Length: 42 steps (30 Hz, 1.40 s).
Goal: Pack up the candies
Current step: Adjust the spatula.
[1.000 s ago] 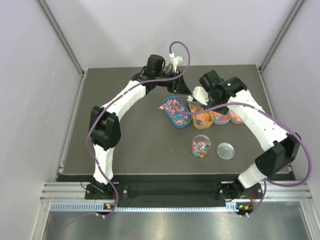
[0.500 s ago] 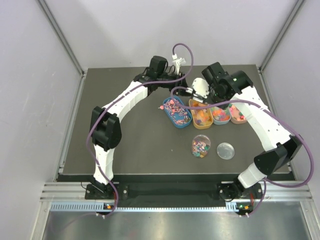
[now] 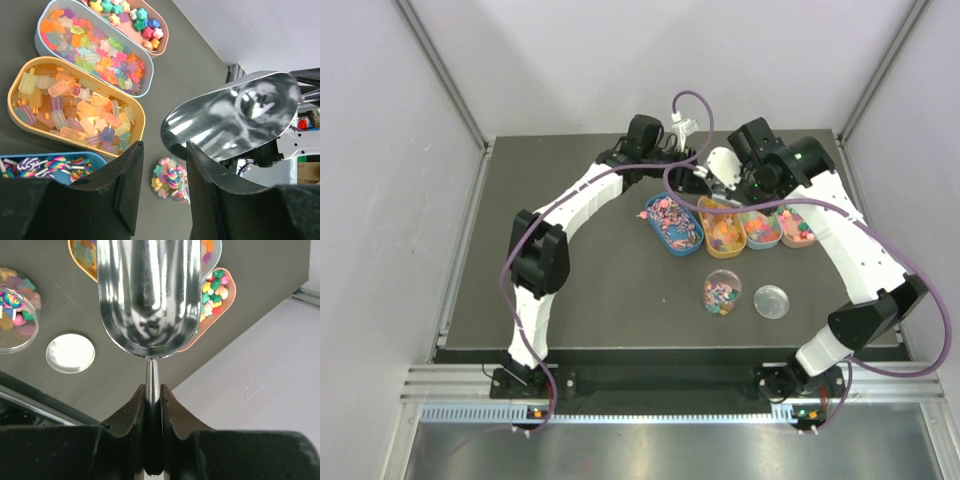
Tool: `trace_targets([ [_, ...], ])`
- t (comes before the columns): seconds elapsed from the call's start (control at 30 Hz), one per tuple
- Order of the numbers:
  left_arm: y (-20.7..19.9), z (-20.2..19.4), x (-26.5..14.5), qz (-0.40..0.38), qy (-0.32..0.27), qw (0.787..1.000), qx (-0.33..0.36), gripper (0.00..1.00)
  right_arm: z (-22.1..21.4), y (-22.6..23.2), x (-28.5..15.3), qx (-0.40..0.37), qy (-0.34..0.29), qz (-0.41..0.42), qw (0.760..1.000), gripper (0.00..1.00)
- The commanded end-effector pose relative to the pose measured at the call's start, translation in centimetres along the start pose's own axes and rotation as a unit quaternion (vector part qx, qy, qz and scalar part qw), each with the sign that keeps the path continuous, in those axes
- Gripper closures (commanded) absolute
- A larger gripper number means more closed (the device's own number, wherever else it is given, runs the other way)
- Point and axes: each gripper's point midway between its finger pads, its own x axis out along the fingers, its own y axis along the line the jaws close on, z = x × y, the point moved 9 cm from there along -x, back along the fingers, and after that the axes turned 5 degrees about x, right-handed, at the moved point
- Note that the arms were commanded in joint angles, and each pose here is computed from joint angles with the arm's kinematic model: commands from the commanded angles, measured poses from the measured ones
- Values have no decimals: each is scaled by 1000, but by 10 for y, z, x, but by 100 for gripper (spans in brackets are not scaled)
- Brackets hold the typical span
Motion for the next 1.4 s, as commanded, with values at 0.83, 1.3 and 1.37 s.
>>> trace_targets([
  [0.83, 152, 26, 86, 116, -131, 975, 137, 49, -52, -23, 69, -86, 308, -86, 943, 100],
  [1.3, 148, 33, 108, 101, -192, 962, 164, 45, -58, -13, 114, -155, 388, -38, 908, 100],
  [1.37, 148, 33, 109, 96, -198, 961, 171, 45, -59, -14, 117, -159, 392, -33, 905, 100],
])
